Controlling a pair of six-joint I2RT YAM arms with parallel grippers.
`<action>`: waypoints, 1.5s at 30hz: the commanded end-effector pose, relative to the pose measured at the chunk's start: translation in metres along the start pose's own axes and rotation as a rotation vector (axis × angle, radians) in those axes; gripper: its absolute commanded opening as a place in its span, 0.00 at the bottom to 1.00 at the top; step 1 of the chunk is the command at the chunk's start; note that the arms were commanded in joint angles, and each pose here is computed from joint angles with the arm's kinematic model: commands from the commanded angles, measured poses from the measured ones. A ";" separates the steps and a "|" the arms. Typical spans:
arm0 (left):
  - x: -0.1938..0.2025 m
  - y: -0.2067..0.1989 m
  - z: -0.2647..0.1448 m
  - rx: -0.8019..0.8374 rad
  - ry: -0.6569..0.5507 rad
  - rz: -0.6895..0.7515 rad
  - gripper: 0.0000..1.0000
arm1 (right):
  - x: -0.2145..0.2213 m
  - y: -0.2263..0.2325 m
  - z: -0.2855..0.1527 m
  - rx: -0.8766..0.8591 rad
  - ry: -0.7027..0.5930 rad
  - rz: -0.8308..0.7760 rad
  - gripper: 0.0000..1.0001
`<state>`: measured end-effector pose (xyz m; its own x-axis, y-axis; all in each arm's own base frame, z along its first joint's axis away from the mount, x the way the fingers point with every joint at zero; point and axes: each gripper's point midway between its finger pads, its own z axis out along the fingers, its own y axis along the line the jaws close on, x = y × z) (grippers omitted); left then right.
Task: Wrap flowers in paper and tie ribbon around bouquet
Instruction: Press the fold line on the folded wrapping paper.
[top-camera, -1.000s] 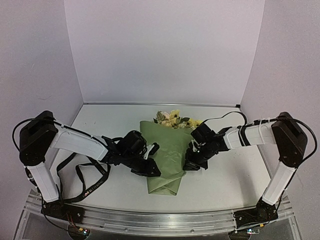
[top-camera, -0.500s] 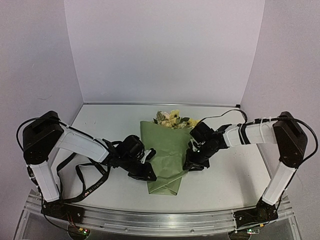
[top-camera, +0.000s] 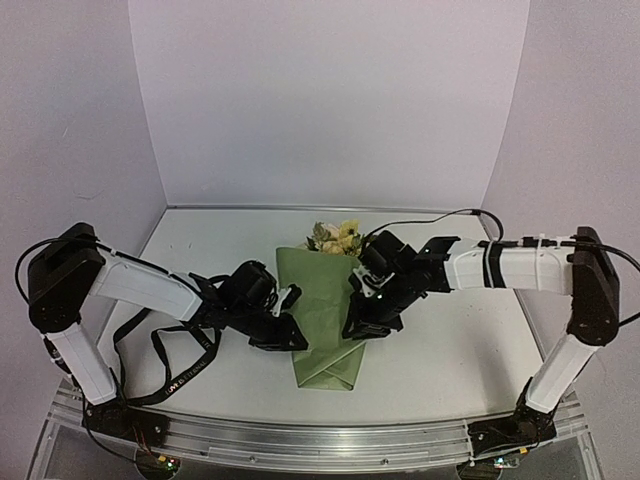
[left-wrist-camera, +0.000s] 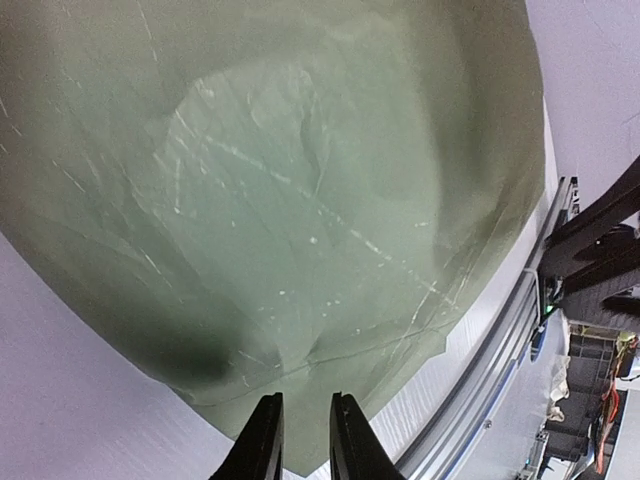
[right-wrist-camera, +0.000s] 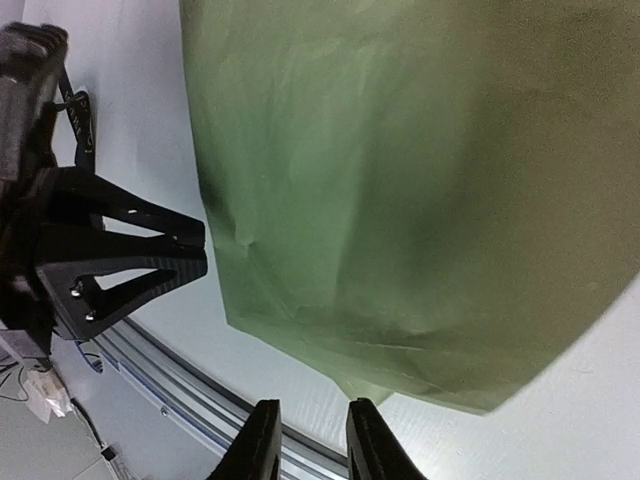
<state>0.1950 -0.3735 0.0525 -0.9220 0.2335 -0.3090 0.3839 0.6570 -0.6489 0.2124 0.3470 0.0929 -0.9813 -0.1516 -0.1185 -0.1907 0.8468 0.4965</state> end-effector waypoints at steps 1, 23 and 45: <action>-0.023 -0.012 -0.018 0.040 -0.071 0.000 0.19 | -0.017 0.021 0.031 -0.068 -0.009 0.038 0.20; -0.027 -0.014 -0.020 0.211 0.010 -0.039 0.21 | 0.016 0.010 0.081 -0.086 0.060 0.044 0.14; -0.002 0.030 0.024 0.098 0.115 -0.224 0.30 | 0.029 -0.017 0.100 -0.047 0.071 0.032 0.15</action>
<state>0.1983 -0.3719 0.0272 -0.9700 0.2263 -0.0883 0.2073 0.5821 -0.7863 0.1967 0.3914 0.0110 -0.9876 -0.1473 -0.0543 -0.1512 0.7986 0.5825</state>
